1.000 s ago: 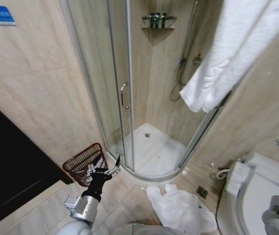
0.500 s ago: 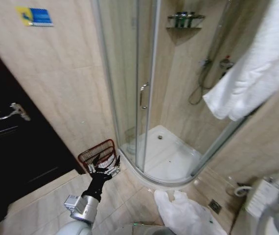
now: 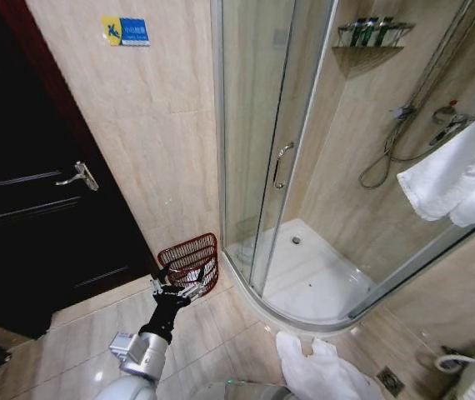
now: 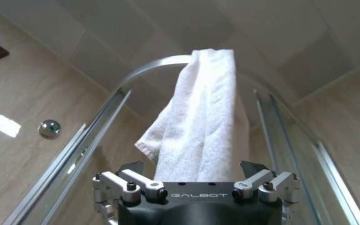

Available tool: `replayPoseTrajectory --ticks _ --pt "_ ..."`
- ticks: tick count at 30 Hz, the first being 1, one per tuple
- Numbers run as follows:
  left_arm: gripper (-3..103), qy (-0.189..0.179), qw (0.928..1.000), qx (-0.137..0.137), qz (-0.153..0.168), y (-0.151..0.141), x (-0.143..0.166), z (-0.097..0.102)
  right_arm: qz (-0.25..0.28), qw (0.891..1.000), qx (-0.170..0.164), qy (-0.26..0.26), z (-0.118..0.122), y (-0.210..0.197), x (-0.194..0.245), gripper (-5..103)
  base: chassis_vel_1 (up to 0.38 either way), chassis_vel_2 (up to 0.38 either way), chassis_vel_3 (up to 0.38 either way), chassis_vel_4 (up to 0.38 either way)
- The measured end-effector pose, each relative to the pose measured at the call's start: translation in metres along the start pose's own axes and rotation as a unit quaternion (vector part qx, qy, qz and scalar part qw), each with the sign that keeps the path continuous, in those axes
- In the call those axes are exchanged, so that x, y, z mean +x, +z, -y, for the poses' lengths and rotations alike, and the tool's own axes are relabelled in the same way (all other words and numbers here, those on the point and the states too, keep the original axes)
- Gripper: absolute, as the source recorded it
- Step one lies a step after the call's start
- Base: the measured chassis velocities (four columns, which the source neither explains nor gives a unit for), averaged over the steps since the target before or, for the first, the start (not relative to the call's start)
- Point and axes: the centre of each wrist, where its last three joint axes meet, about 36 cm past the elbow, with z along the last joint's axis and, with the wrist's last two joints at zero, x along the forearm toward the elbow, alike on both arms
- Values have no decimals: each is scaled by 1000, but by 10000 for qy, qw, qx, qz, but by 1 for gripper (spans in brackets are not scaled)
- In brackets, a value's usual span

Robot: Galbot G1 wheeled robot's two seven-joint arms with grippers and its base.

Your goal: Discard the used towel into the hamper.

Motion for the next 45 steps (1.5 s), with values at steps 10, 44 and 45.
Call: replayPoseTrajectory --ticks 10,44,45 --pt "100 0 10000 0 0 0 0 0 38 9994 276 -188 40 19 -78 100 0 0 0 0" --pt "100 1 10000 0 1 0 0 0 -738 9779 -1905 -443 12 39 -160 100 0 0 0 0" --pt "100 0 10000 1 0 0 0 0 -739 9774 -1921 -478 10 38 -163 100 0 0 0 0"
